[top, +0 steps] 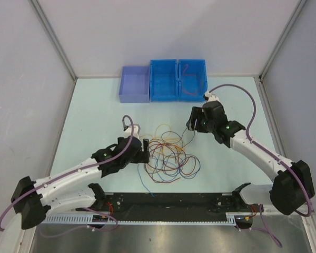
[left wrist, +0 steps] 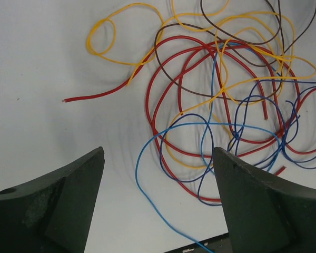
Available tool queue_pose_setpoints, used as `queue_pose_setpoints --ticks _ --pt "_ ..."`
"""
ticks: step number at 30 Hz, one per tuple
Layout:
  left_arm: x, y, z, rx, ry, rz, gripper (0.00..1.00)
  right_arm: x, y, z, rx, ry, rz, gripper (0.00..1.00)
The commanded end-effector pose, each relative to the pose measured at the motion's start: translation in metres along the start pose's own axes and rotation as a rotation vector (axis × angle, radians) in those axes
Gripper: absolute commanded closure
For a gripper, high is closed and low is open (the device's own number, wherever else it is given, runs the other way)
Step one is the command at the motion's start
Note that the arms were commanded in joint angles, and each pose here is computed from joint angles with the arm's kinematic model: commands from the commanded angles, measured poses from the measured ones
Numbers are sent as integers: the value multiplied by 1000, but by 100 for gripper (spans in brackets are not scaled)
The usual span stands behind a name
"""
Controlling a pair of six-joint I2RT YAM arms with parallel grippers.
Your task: Untangle the cables
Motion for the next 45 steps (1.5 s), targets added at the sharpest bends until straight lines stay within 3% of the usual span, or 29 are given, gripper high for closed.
queue_pose_setpoints --ticks 1,7,18,27,36,38,40,45 --pt "-2 16 -8 6 -60 -39 11 -20 -7 2 26 71 3 33" --pt "8 27 -3 164 -61 -106 15 -59 4 16 62 59 77 33" --pt "24 48 22 236 -215 -91 23 -98 38 34 111 15 182 34" --pt "26 67 26 212 -241 -39 30 -107 46 40 101 -15 189 35" --pt "21 80 30 217 -256 -8 46 -110 50 40 115 -21 205 35" --pt "21 80 30 215 -255 -10 57 -110 50 40 115 -21 205 35" --pt "21 81 30 210 -252 -13 79 -110 50 40 116 -20 205 35" --pt "25 83 29 208 -233 -27 98 -111 51 40 116 -21 208 35"
Point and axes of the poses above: each gripper's point midway between its finger pads, its own y axis out along the fingers, its own z axis along the line the jaws close on, x = y × z, the point moved 10 cm from there along -y, back along the fingers, and after that the axes turned 14 degrees about -y, right-handed, at the moved point
